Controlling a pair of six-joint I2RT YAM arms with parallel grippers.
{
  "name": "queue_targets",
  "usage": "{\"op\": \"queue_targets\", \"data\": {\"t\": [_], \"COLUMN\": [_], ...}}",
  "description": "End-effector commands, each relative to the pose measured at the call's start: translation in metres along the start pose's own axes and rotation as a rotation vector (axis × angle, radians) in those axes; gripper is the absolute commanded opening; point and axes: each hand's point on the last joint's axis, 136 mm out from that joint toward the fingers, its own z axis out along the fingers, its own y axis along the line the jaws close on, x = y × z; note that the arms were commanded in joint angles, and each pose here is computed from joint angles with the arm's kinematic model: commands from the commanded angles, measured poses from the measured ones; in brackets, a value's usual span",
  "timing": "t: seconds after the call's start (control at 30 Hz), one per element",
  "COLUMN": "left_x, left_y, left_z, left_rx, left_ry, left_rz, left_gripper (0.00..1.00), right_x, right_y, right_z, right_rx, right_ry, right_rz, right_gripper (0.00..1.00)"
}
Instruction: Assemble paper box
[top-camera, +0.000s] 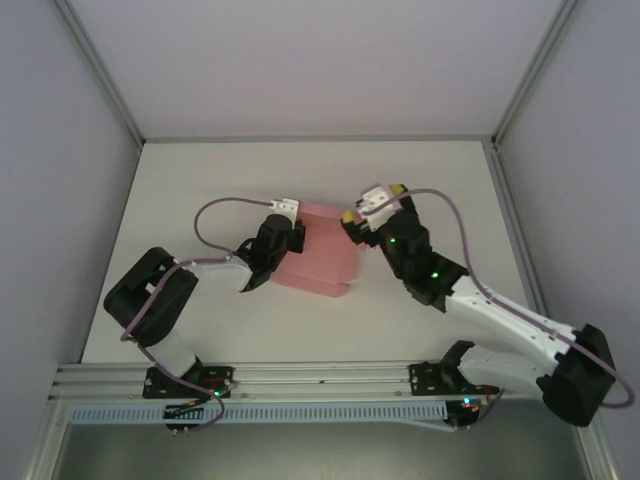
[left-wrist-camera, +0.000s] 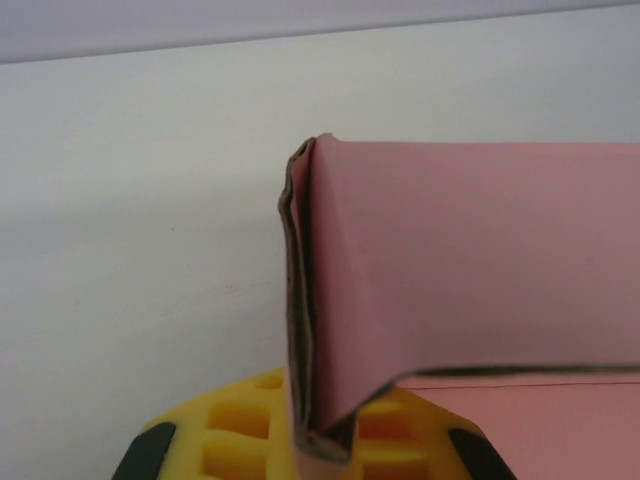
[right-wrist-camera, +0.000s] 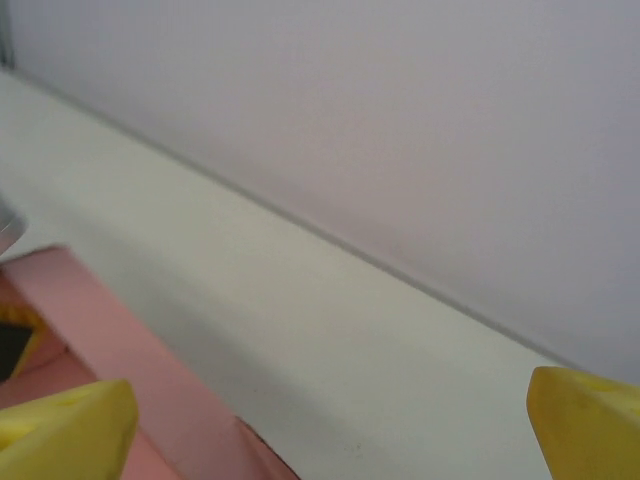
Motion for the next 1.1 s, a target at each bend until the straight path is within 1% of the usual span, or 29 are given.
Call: {"op": "queue_targets", "data": {"t": [0.0,0.07,0.13,0.2,0.3,0.43,0.6,0.67,0.73,0.8,0.87,0.97,1.07], "left_x": [-0.006,-0.010,-0.013,-0.016,-0.019,-0.022,-0.027,-0.029,-0.031,-0.031,-0.031,-0.031,-0.031], "left_y": [0.003,0.001,-0.001,-0.003,-0.006,-0.007,-0.007,-0.007,-0.008,-0.011,-0.015,-0.021,-0.023], "left_z": [-0.010,-0.012,-0.014,-0.016,-0.017,-0.018,-0.024,-0.025,-0.025,-0.024,-0.023,-0.023,-0.022], "left_rx": [-0.011,0.000,0.010,0.023,0.031,0.037,0.047,0.048,0.052,0.063,0.086,0.118,0.122], "left_ry": [-0.007,-0.005,-0.011,-0.018,-0.017,-0.020,-0.033,-0.036,-0.036,-0.034,-0.034,-0.032,-0.031], "left_rz": [-0.045,-0.054,-0.062,-0.068,-0.069,-0.073,-0.085,-0.086,-0.090,-0.091,-0.094,-0.095,-0.097], "left_gripper": [0.00,0.00,0.00,0.00,0.00,0.00,0.00,0.00,0.00,0.00,0.00,0.00,0.00], "right_x": [0.022,0.034,0.045,0.051,0.059,0.067,0.086,0.091,0.093,0.092,0.090,0.080,0.068], "right_y": [-0.031,-0.047,-0.050,-0.043,-0.036,-0.016,-0.016,-0.011,0.001,0.012,0.018,0.019,0.017], "right_z": [-0.004,-0.004,-0.001,0.003,0.010,0.018,0.027,0.029,0.030,0.030,0.033,0.038,0.044], "right_rx": [0.055,0.082,0.073,0.023,-0.002,-0.097,-0.057,-0.079,-0.144,-0.206,-0.235,-0.244,-0.241], "right_ry": [0.087,0.140,0.173,0.194,0.221,0.267,0.331,0.350,0.363,0.361,0.342,0.282,0.199], "right_rz": [0.239,0.318,0.363,0.383,0.387,0.390,0.374,0.371,0.371,0.375,0.394,0.429,0.483], "right_gripper": [1.00,1.00,1.00,1.00,1.00,1.00,1.00,1.00,1.00,1.00,1.00,1.00,1.00]}}
